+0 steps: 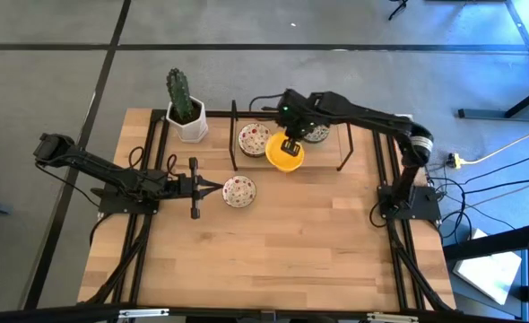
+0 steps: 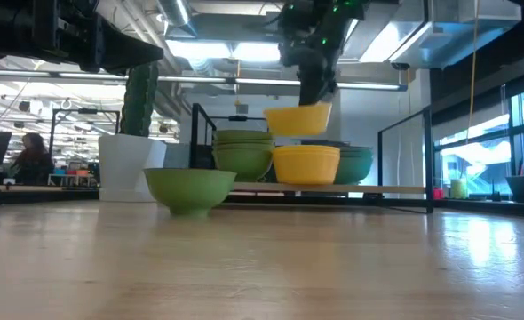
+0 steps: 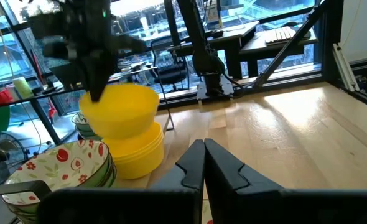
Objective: Pick & Place Mini bowls
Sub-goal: Stack the yellow bowl on the yellow bowls on the shelf
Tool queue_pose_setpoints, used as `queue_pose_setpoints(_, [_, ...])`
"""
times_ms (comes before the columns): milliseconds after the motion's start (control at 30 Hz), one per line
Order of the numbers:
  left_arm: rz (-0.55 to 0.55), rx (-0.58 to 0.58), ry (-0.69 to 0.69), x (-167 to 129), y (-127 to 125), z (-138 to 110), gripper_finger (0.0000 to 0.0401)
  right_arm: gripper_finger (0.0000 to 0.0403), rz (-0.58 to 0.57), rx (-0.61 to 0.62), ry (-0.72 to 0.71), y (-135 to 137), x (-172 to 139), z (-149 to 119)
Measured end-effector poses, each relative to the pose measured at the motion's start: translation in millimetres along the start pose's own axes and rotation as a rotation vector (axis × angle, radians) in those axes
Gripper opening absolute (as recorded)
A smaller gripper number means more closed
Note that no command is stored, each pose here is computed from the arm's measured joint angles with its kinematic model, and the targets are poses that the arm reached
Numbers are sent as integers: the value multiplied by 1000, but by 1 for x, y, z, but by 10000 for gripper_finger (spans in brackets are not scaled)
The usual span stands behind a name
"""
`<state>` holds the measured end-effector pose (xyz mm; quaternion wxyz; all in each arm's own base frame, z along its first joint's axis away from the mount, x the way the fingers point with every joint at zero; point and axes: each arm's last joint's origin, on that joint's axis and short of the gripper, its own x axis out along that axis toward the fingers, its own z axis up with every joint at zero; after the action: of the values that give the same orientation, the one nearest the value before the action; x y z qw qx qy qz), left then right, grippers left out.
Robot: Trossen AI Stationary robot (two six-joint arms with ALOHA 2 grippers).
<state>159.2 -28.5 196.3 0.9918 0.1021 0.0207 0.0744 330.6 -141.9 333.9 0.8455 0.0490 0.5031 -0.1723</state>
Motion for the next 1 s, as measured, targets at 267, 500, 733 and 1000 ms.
queue_pose_setpoints(267, [0, 0, 0, 0, 0, 0, 4, 6, -66, 20, 62, -12, 21, -1])
queue_pose_setpoints(500, [0, 8, 0, 0, 0, 0, 4, 6, -42, 60, 88, -11, 28, -6])
queue_pose_setpoints(733, [0, 1, 0, 0, 0, 0, 4, 5, -40, 78, 116, -9, 54, -21])
queue_pose_setpoints(1000, [0, 1, 0, 0, 0, 0, 4, 12, -40, 74, 120, -9, 56, -23])
